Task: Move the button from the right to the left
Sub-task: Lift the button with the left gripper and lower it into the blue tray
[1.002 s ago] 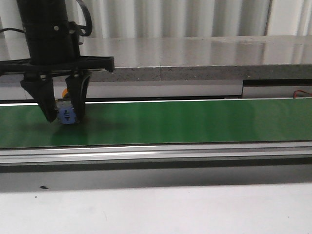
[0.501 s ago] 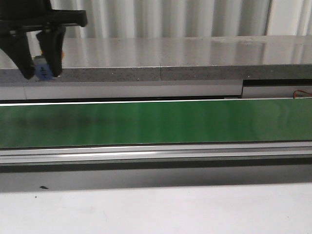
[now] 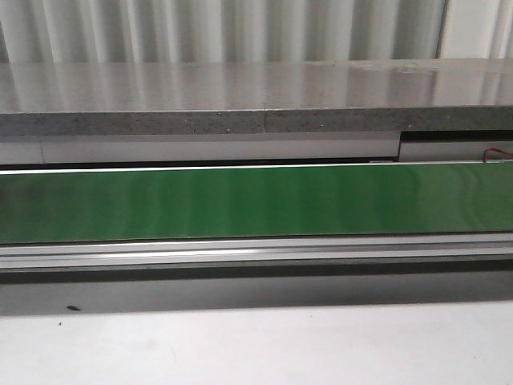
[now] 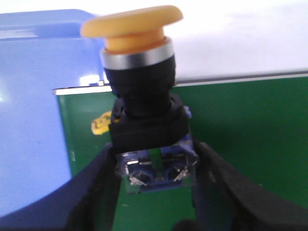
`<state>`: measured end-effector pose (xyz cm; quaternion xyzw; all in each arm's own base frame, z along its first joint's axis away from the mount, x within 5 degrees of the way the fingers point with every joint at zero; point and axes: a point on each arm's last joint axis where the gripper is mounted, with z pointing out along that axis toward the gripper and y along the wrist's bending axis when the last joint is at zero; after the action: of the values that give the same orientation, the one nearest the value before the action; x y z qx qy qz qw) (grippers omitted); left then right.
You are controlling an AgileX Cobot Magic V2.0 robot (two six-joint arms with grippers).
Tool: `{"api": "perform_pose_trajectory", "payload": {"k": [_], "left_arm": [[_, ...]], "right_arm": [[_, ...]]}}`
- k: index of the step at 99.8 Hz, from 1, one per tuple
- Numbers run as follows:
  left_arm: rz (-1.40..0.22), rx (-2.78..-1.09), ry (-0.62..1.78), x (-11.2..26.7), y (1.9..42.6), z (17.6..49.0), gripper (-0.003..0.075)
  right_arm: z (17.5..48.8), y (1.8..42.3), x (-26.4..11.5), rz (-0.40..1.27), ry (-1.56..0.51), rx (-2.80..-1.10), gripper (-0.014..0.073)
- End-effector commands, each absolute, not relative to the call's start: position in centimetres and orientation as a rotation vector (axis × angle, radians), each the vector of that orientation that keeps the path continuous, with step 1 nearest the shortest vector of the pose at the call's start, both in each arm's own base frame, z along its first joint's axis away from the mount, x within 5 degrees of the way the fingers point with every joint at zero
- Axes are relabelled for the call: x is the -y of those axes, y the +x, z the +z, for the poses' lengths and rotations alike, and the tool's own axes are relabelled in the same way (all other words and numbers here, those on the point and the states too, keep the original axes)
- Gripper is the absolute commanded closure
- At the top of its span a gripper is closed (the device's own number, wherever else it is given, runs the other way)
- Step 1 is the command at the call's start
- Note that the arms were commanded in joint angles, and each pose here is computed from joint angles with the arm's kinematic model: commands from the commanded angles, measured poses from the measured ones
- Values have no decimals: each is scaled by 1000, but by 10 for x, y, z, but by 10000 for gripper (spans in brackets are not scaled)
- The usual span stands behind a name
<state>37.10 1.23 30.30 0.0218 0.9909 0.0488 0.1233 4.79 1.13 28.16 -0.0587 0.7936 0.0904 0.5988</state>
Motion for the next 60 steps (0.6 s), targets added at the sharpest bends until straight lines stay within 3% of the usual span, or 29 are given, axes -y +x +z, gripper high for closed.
{"api": "perform_pose_trajectory", "payload": {"k": [1, 35, 60], "left_arm": [[213, -2843, 67, -37, 358, 331, 513], [275, -2884, -216, -114, 345, 321, 513], [280, -3016, -145, -141, 346, 281, 513]], "right_arm": [[297, 49, -11, 202, -140, -1738, 663], [297, 49, -11, 202, -140, -1738, 663], [297, 49, -11, 202, -140, -1738, 663]]}}
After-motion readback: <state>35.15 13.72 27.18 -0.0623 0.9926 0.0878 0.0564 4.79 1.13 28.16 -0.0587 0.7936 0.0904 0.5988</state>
